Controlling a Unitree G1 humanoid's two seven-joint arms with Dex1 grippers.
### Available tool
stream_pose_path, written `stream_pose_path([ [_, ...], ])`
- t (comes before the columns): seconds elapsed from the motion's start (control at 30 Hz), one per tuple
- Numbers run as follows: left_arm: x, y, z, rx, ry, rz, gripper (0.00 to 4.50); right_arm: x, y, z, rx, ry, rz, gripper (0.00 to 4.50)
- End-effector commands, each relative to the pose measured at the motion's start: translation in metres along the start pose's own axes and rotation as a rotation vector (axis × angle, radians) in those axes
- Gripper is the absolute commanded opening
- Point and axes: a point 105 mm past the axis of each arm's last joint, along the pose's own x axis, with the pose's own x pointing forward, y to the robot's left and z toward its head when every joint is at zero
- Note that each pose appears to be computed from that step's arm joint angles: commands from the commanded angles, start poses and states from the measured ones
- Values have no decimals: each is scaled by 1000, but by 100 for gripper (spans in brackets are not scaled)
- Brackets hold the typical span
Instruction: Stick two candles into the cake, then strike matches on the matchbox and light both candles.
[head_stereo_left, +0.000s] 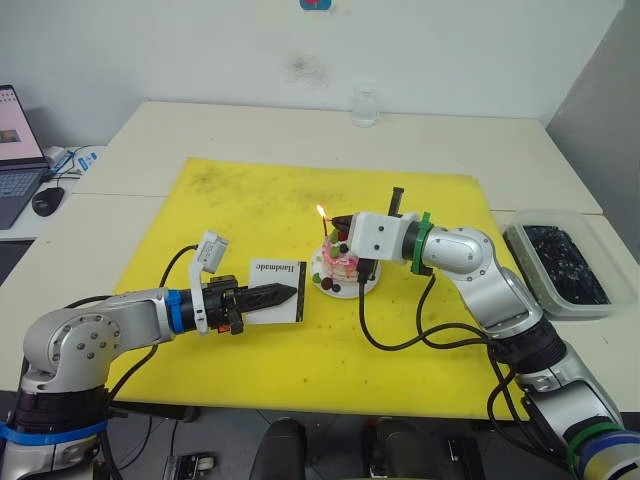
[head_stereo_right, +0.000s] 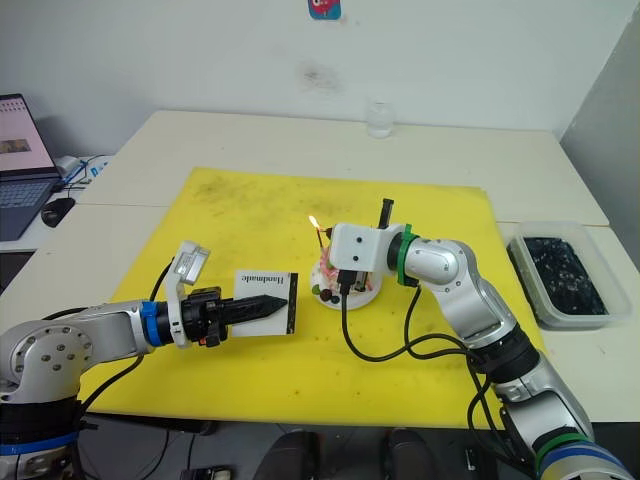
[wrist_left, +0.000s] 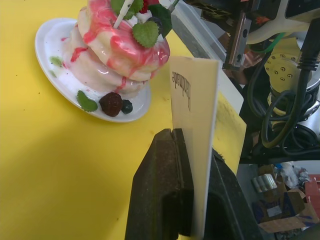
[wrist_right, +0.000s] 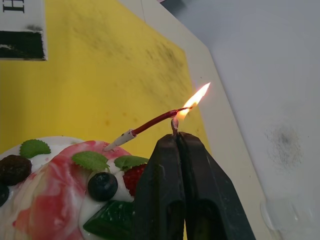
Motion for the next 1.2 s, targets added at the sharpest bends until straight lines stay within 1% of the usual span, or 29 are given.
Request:
stream_pose_path([
  [0.03, 1, -4, 7, 29, -20, -26, 0, -3, -5, 7, -22, -20, -21, 3],
  [0.3, 2, -4, 7, 29, -19, -27, 0, -5, -7, 6, -20, -18, -28, 3],
  [0.47, 4, -4, 7, 29, -17, -34, 0, -12, -15, 7, -14, -18, -67, 3],
  [0.6, 5, -5, 8, 30, -16, -40, 0, -17, -26, 12, -3, -27, -117, 3],
  [0.73, 6, -6, 8, 30, -16, -49, 0, -23, -43, 18, 24, -42, -190, 3],
  [0.8, 8, -7, 6, 26, -14, -60, 0, -28, -55, 21, 56, -49, -246, 3],
  [0.87, 10, -10, 5, 23, -11, -74, 0, -34, -69, 20, 95, -49, -304, 3],
  [0.97, 11, -10, 5, 22, -11, -77, 0, -40, -76, 17, 111, -41, -337, 3],
  [1.1, 13, -12, 5, 18, -8, -90, 0, -72, -97, 0, 151, 24, -445, 3],
  [1.2, 16, -13, 3, 14, -5, -102, 0, -98, -101, -20, 174, 115, -494, 3],
])
